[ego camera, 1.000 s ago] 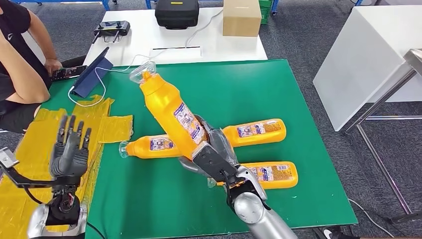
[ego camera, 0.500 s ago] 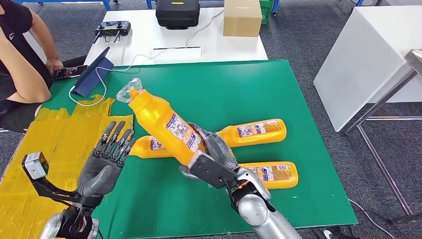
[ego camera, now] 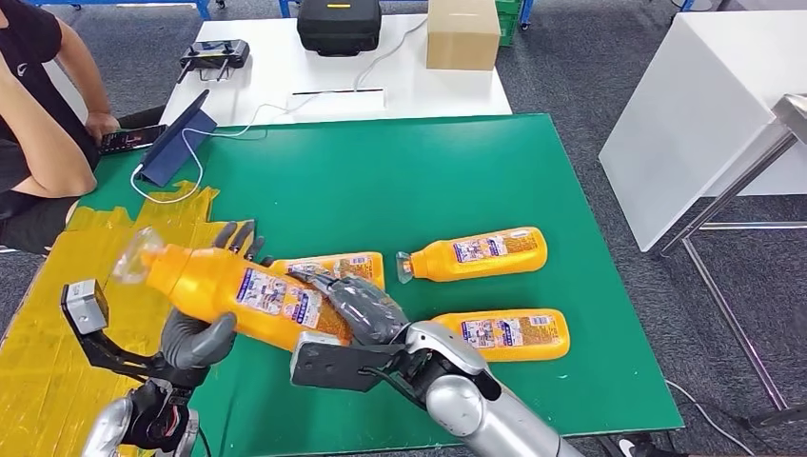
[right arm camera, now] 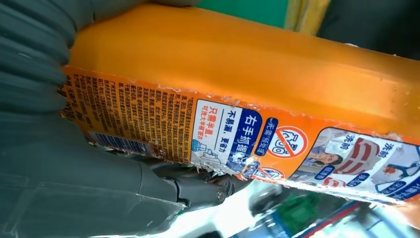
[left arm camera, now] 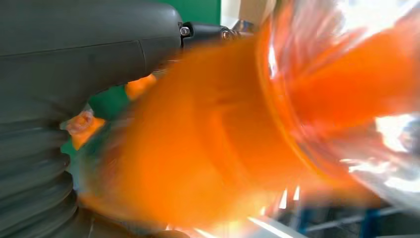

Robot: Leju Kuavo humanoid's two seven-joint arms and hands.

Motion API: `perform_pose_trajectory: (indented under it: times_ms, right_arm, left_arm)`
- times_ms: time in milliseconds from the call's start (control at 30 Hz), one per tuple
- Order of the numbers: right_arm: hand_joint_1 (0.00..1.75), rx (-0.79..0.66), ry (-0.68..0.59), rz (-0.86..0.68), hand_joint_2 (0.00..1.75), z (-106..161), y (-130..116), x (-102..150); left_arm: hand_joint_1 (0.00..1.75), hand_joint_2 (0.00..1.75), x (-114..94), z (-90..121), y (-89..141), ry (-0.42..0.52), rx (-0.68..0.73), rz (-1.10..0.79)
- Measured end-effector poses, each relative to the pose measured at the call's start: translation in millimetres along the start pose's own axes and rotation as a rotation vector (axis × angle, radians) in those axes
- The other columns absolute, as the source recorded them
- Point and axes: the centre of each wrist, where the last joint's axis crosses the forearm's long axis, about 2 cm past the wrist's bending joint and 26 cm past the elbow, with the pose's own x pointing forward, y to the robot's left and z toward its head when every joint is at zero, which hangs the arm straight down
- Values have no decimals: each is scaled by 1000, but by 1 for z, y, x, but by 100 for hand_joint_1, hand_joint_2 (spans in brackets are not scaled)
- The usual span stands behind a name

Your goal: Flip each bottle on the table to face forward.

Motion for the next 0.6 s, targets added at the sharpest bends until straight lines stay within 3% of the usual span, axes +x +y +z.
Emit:
perform_pose_trajectory:
  times_ms: [133,267,600]
  right_arm:
    - [164,45,-19,27,175,-7,1,9]
    - [163,56,-19,33,175,-10,-1,12]
    - [162,52,-3,26,175,-10,-2,8]
  left_arm:
    - [0,175,0,-3,-2,-7,-5,-9]
    - [175,175,1,-4,-2,-14,-8,-17]
    - [175,175,1,-4,-2,-28,-17,-10]
